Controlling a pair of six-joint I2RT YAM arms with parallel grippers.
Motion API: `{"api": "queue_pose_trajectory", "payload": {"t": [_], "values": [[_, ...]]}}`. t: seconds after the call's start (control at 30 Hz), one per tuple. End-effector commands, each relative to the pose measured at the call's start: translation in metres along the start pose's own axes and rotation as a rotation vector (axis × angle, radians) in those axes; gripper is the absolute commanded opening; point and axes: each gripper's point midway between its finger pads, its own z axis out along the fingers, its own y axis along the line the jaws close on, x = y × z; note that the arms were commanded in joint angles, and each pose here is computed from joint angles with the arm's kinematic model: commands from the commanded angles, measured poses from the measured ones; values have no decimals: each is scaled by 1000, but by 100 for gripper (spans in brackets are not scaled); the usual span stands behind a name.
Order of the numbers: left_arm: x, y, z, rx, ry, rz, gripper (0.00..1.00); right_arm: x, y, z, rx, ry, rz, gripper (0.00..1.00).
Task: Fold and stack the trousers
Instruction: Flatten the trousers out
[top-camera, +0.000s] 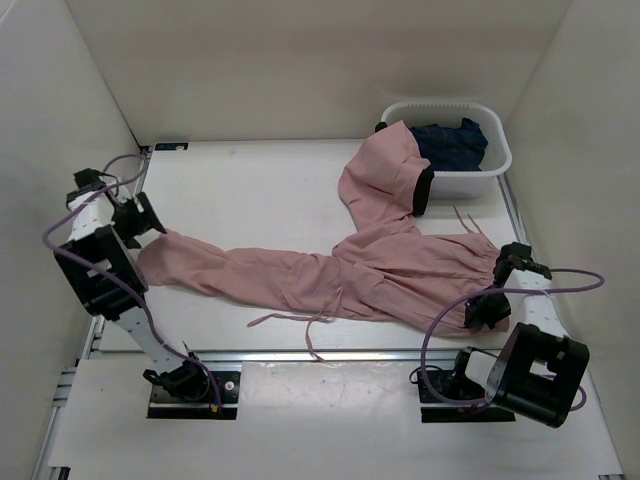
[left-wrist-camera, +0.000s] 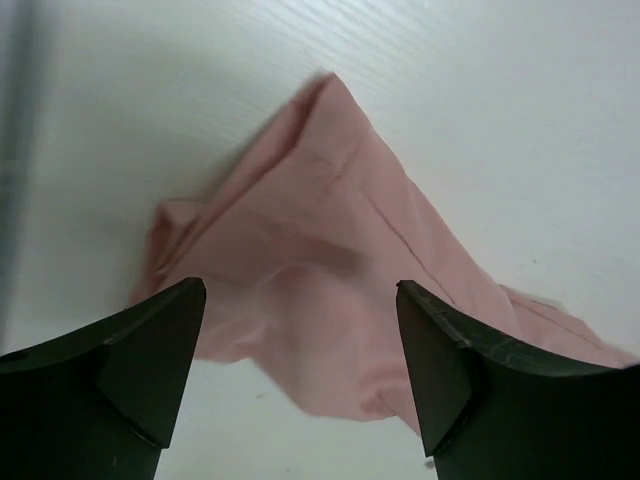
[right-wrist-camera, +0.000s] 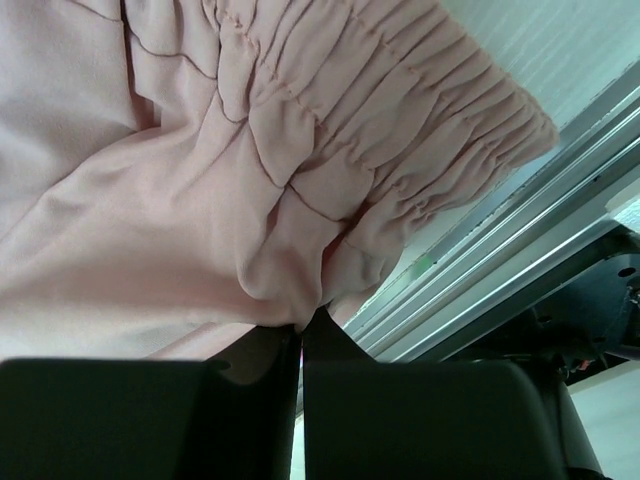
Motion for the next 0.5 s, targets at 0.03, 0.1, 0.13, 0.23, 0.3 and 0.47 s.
{"api": "queue_pose_trajectory", "payload": {"t": [0.03, 0.1, 0.13, 0.23, 0.3, 0.47], "values": [[19, -20, 28, 26, 124, 32, 89, -15, 3, -7, 10, -38, -22, 0], [27, -13, 36, -20, 156, 36, 78, -17, 5, -9, 5, -45, -21, 0], [21, -9, 39, -60, 131, 55, 71, -21, 6, -11, 5, -59, -20, 0], [23, 0, 45, -100, 122, 59, 26, -24, 8, -13, -1, -66, -11, 0], [14, 1, 39, -117, 81, 67, 14, -24, 6, -12, 12, -65, -11, 0], [-21, -4, -12, -162, -126, 98, 14, -27, 8, -19, 4, -76, -19, 0]]}}
